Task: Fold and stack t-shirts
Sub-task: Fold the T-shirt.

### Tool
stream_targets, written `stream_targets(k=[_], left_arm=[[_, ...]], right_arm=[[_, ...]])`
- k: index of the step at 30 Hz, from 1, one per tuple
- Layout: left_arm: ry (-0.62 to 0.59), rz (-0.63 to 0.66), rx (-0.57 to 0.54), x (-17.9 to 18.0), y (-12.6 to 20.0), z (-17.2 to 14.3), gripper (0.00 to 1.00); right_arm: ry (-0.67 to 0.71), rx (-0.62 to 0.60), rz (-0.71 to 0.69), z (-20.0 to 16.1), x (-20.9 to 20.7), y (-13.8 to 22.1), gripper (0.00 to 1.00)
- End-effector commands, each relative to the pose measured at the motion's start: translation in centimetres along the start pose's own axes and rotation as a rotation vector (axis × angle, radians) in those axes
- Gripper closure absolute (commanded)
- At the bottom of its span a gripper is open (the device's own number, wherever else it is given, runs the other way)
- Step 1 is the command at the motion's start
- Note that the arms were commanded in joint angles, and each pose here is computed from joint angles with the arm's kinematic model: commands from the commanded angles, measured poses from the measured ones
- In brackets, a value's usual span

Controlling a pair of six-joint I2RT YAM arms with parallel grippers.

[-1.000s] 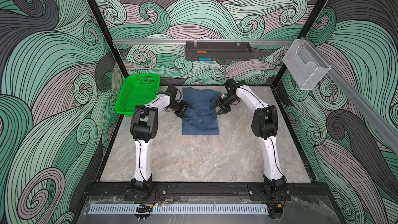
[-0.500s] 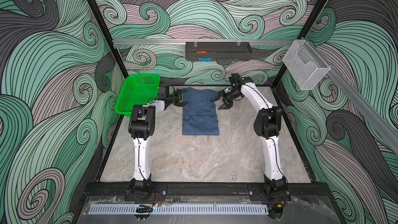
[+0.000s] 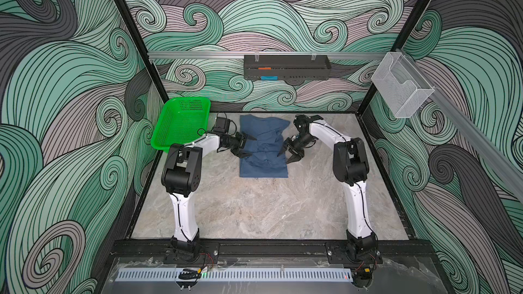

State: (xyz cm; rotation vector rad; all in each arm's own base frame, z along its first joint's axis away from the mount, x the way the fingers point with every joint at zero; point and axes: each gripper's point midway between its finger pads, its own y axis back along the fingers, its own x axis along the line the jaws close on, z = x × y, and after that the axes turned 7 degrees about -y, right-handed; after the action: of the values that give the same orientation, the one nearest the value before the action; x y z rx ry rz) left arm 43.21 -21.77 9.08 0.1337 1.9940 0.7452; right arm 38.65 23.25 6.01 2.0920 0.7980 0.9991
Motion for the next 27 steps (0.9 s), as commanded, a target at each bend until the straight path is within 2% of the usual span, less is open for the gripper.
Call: stream_targets(k=[1, 4, 5, 7, 9, 11, 17, 27], left_arm=[[-0.025, -0.005, 0.011, -0.2, 0.4, -0.2, 0.23], [-0.016, -0.014, 0.014, -0.1, 0.3, -0.2, 0.23], [-0.014, -0.016, 0.013, -0.1, 0.2, -0.1, 0.23], [-0.012, -0.020, 0.013, -0.1, 0.2, -0.1, 0.23], [-0.007, -0.021, 0.016, -0.1, 0.1, 0.0, 0.23], [-0.008, -0.021, 0.017, 0.0, 0.0, 0.0, 0.23], [0.001, -0.008, 0.022, 0.7, -0.3, 0.1, 0.23], [0.014, 0.002, 0.027, 1.1, -0.6, 0.1, 0.23]], right_arm=[[0.000, -0.031, -0.010, 1.9, 0.1, -0.6, 0.43], [-0.008, -0.035, -0.010, 2.7, 0.3, -1.0, 0.44], [-0.008, -0.036, -0.008, 2.9, 0.5, -1.1, 0.47], [-0.007, -0.039, -0.001, 3.2, 0.8, -1.1, 0.61], [-0.003, -0.041, 0.014, 3.1, 1.4, -0.8, 0.85], [0.007, -0.050, 0.028, 2.8, 2.0, 0.0, 0.99], [0.018, -0.068, 0.086, 2.4, 3.8, 1.8, 1.00], [-0.116, -0.014, 0.277, 7.3, 8.2, 2.2, 1.00]])
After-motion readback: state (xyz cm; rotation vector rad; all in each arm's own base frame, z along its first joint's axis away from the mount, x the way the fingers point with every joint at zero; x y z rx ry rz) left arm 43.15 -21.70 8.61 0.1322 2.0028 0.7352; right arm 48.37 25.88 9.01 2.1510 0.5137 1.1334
